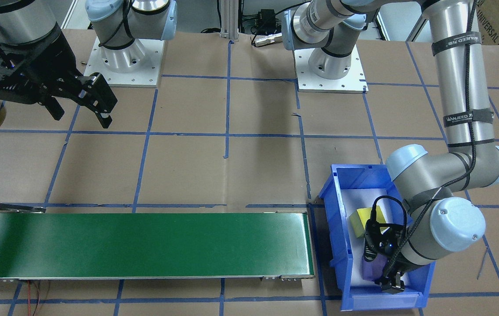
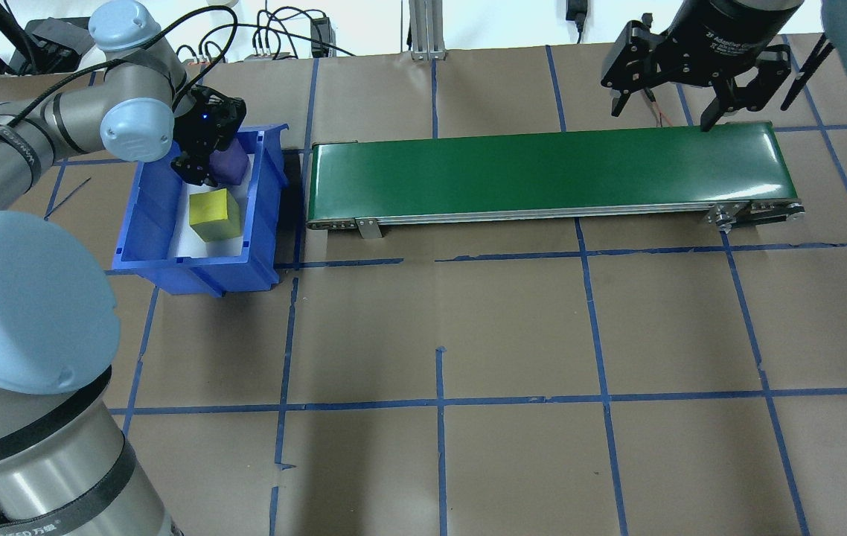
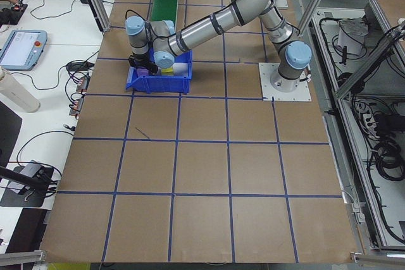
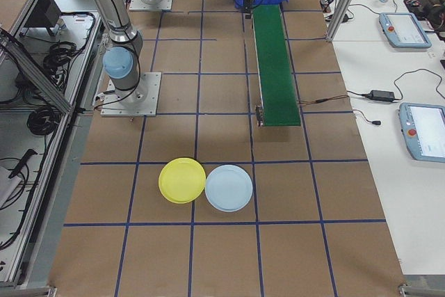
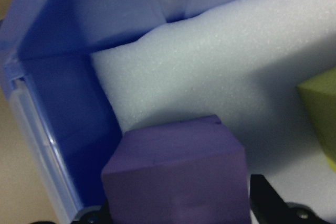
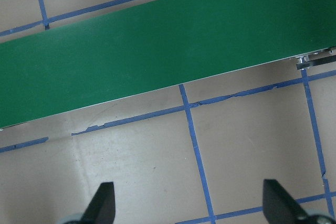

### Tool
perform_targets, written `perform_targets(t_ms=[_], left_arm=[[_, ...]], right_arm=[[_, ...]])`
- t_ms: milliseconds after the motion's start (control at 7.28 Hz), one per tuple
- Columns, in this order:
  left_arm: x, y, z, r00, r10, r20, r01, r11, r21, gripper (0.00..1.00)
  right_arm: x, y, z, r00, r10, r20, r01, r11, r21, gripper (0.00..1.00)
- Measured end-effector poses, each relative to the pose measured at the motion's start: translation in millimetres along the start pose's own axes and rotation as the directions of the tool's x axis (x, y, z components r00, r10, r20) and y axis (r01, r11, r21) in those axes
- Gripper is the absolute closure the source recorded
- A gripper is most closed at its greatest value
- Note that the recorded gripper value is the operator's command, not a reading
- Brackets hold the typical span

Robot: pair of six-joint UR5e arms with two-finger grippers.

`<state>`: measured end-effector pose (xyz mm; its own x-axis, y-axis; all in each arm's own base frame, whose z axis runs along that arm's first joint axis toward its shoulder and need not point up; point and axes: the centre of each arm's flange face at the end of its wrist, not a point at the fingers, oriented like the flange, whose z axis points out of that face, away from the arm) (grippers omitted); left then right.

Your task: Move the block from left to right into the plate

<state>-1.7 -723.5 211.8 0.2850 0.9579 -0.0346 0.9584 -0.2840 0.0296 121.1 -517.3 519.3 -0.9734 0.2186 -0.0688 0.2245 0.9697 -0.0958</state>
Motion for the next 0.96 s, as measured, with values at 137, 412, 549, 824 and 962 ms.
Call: perform_targets(t_ms=[137, 412, 549, 824, 962], left_arm=[[0, 0, -2, 1.0, 0.0, 0.005, 0.0, 1.0, 0.0, 0.43], [-1, 0, -15, 1.0, -0.011, 0.028, 0.011, 1.0, -0.007, 0.43], [0, -4, -36, 0.995, -0.076, 0.059, 0.076, 0.997, 0.002, 0.42], [12, -19, -95, 0.971, -0.219, 0.092, 0.214, 0.975, 0.062, 0.42], [16, -36, -123, 0.969, -0.227, 0.099, 0.22, 0.973, 0.075, 0.42]], right_arm=[[0, 0, 0, 1.0, 0.0, 0.0, 0.0, 1.0, 0.0, 0.0], [0, 0, 0, 1.0, -0.001, 0.0, 0.001, 1.0, -0.001, 0.0], [0, 0, 0, 1.0, -0.001, 0.0, 0.001, 1.0, -0.001, 0.0], [0, 0, 1, 1.0, 0.0, 0.001, 0.0, 1.0, -0.001, 0.0], [0, 0, 1, 1.0, 0.0, 0.001, 0.0, 1.0, -0.002, 0.0]])
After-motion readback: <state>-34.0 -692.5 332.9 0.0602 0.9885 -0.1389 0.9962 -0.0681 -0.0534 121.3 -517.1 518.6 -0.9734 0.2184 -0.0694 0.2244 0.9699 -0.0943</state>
